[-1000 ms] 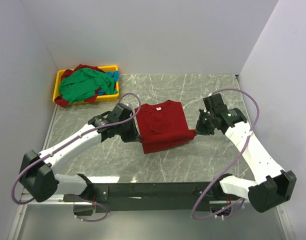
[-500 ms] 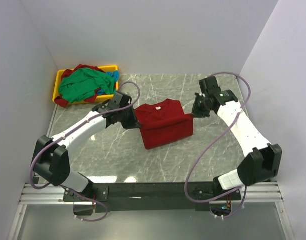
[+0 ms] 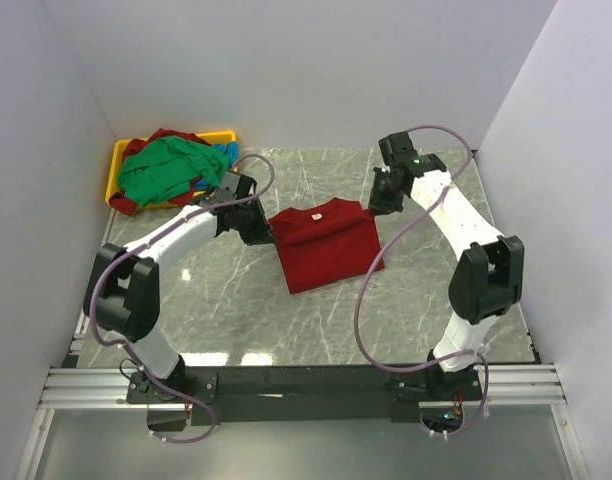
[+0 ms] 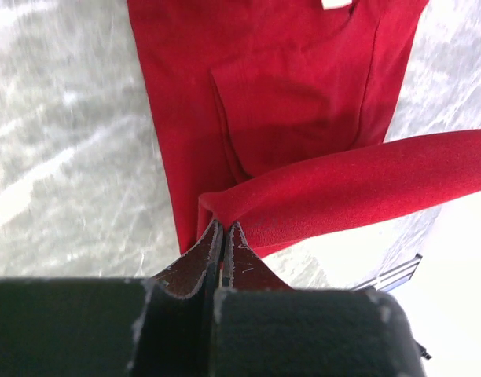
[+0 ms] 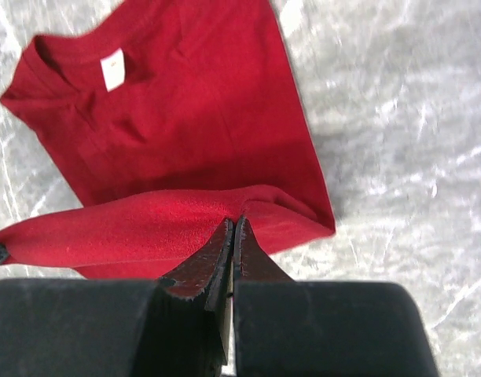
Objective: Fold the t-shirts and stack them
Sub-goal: Fold the tshirt
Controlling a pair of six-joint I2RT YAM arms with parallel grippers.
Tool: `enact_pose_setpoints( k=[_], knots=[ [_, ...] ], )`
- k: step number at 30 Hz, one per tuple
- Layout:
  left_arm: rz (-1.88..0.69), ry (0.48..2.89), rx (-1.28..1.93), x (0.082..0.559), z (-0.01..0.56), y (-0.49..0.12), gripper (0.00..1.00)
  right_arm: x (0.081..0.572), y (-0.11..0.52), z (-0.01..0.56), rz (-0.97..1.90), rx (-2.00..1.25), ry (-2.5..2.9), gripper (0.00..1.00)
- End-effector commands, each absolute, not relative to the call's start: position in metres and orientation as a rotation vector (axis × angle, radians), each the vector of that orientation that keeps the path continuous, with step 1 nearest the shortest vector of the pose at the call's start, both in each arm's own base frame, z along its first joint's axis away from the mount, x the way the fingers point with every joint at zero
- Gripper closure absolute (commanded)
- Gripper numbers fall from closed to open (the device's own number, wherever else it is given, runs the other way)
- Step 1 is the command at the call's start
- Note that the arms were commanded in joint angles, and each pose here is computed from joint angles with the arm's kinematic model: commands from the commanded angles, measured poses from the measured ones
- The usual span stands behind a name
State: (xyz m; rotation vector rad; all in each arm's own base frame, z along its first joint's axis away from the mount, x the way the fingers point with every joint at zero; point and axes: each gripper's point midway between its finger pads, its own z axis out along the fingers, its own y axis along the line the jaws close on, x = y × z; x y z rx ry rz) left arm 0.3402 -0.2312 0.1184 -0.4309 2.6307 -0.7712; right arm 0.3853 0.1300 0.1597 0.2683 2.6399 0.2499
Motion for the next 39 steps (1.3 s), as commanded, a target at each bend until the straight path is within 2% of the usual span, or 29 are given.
enact_pose_setpoints(
  k=[1,18,19,20,21,22,24,25,26,29,34,39],
  knots=[
    [-0.814,2.576,-0.371,0.366,0.128,-0.234,1.0,0.417,0.121,0.177,0.205,0.266,2.55,1.0],
    [-0.753,2.62,-0.485,0.42,0.095,-0.218,0.99,0.467,0.132,0.138,0.201,0.242,2.614,1.0],
    [-0.747,2.623,-0.503,0.421,0.093,-0.216,1.0,0.471,0.131,0.131,0.195,0.243,2.622,1.0],
    [-0.74,2.621,-0.514,0.423,0.091,-0.215,0.99,0.476,0.138,0.135,0.241,0.229,2.616,0.93],
    [-0.73,2.617,-0.527,0.424,0.091,-0.213,0.8,0.478,0.143,0.136,0.285,0.214,2.616,0.82],
    [-0.699,2.602,-0.55,0.429,0.092,-0.207,0.65,0.482,0.148,0.131,0.321,0.195,2.624,0.64],
    [-0.667,2.561,-0.556,0.435,0.104,-0.202,0.34,0.491,0.161,0.144,0.414,0.172,2.594,0.53],
    [-0.636,2.529,-0.55,0.441,0.111,-0.198,0.28,0.494,0.164,0.149,0.437,0.164,2.578,0.43],
    [-0.628,2.514,-0.545,0.443,0.115,-0.196,0.18,0.498,0.167,0.156,0.466,0.15,2.558,0.31],
    [-0.638,2.479,-0.512,0.445,0.129,-0.196,0.13,0.498,0.169,0.169,0.493,0.11,2.521,0.18],
    [-0.729,2.505,-0.49,0.43,0.118,-0.207,0.15,0.485,0.156,0.176,0.55,0.077,2.493,0.17],
    [-0.725,2.561,-0.472,0.408,0.098,-0.213,0.17,0.453,0.145,0.158,0.634,0.047,2.522,0.17]
  ],
)
